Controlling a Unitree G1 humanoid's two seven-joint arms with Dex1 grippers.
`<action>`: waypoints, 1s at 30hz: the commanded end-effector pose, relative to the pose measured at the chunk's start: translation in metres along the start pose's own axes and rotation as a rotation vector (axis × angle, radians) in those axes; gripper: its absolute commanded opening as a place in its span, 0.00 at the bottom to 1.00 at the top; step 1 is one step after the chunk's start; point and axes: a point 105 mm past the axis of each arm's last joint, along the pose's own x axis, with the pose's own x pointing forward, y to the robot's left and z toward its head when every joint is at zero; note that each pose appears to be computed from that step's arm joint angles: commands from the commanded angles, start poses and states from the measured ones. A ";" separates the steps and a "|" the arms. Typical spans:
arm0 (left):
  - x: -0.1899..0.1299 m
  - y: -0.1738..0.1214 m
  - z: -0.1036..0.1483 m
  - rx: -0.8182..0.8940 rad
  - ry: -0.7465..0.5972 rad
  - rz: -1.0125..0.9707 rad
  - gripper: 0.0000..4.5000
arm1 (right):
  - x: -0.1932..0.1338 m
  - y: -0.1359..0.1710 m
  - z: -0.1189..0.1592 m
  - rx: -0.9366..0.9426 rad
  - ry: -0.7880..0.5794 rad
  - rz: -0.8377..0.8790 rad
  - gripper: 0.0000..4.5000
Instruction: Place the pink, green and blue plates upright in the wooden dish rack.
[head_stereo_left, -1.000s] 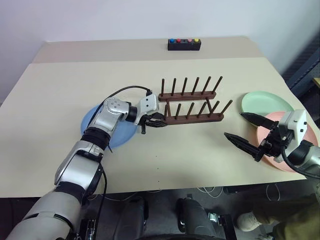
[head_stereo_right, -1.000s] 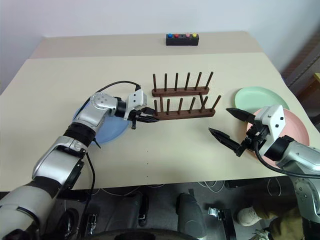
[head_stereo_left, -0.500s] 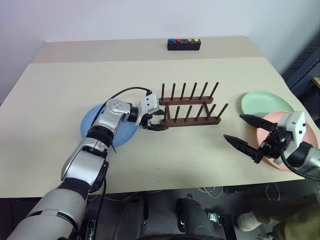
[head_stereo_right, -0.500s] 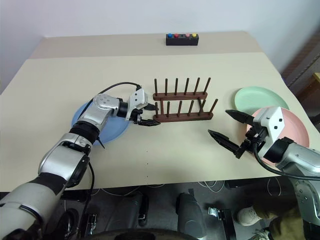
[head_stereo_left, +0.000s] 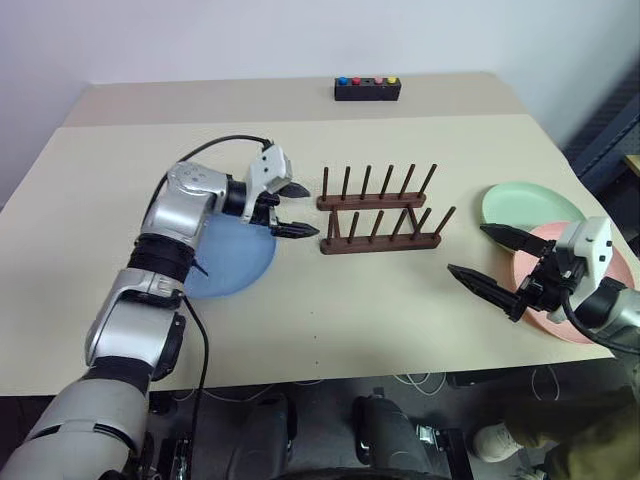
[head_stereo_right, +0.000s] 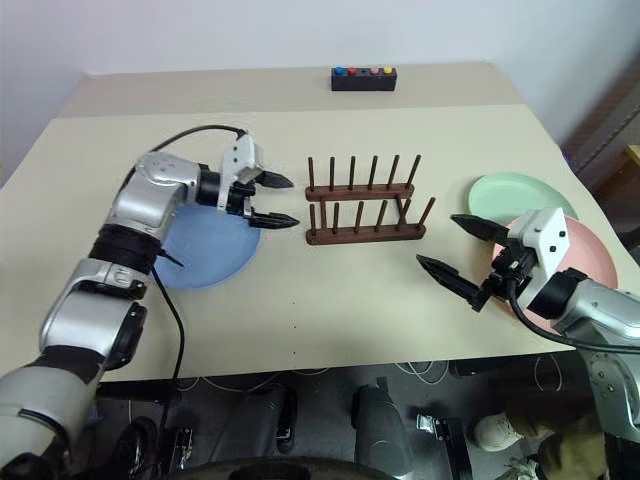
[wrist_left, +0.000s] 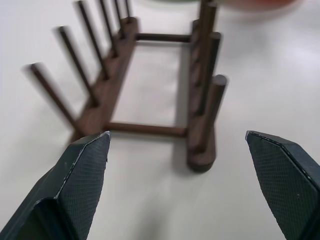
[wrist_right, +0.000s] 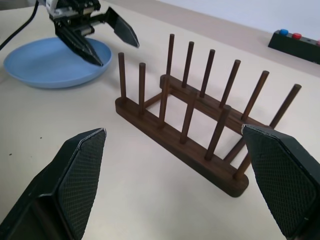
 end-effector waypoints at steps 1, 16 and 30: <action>-0.028 -0.009 0.013 -0.053 -0.066 -0.026 0.70 | 0.003 -0.003 0.004 -0.025 -0.017 0.001 1.00; 0.008 -0.089 0.014 -0.338 -0.169 -0.124 0.00 | 0.014 0.004 -0.035 -0.027 0.112 0.028 0.01; 0.050 -0.092 -0.017 -0.259 -0.010 0.044 0.00 | 0.032 -0.008 -0.070 -0.055 0.236 -0.089 0.01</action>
